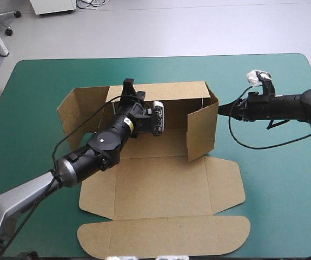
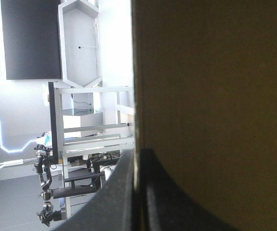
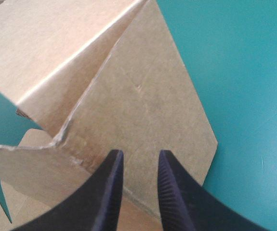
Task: Fold the box
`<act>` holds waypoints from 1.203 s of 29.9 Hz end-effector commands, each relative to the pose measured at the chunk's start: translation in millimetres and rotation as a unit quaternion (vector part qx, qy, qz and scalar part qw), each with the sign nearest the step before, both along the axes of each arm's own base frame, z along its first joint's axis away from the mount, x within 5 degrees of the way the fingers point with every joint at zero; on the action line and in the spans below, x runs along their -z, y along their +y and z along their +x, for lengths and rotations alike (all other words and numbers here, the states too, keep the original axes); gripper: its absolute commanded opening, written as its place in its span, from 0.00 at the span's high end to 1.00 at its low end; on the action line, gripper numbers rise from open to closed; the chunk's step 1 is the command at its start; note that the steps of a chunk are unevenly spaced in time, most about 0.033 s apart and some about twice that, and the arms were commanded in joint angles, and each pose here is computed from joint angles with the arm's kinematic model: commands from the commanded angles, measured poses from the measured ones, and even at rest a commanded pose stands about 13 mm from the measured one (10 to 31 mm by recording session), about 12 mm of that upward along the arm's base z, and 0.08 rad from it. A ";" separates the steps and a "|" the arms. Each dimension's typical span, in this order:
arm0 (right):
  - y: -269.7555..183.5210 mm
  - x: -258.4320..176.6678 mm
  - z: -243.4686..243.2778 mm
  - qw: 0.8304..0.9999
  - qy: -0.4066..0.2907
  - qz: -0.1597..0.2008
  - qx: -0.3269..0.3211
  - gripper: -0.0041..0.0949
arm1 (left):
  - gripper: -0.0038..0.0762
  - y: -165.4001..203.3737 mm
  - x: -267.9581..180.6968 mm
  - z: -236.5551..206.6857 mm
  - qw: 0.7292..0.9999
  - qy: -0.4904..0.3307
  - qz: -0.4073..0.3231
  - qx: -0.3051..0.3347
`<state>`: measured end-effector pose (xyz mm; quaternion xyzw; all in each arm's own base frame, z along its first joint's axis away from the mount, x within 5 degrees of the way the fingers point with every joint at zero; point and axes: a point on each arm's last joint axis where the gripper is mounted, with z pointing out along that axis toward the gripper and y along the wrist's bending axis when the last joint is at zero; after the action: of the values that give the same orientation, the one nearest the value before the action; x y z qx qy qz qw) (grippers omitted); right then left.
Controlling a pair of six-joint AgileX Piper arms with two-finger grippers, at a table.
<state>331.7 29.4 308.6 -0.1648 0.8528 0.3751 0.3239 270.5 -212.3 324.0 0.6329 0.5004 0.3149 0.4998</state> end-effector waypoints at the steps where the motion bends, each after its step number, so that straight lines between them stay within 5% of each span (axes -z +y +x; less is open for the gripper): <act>1: 3.9 -21.9 -14.6 0.997 -0.072 0.026 -0.004 0.71 | 0.97 3.4 -24.0 -5.0 0.999 -0.037 -0.014 0.001; 9: 4.7 -10.8 -18.1 0.995 -0.096 -0.002 -0.025 0.68 | 0.97 3.2 -24.0 -5.1 0.999 -0.037 -0.014 0.002; 20: 8.6 -6.3 -25.5 0.995 -0.079 0.017 -0.053 0.69 | 0.97 2.9 -24.6 -5.0 0.999 -0.040 -0.017 0.003; 28: 7.5 2.1 -24.4 0.994 -0.104 -0.007 -0.041 0.69 | 0.97 1.6 -24.6 -5.5 0.999 -0.039 -0.018 0.011; 36: 39.5 6.5 -17.5 0.975 -0.183 -0.107 -0.066 0.58 | 0.97 0.5 -24.5 -6.0 0.999 -0.038 -0.019 0.017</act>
<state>316.0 58.1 280.1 -0.2970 0.8240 0.2980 0.3794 270.2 -213.8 324.8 0.6354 0.4929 0.3126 0.5056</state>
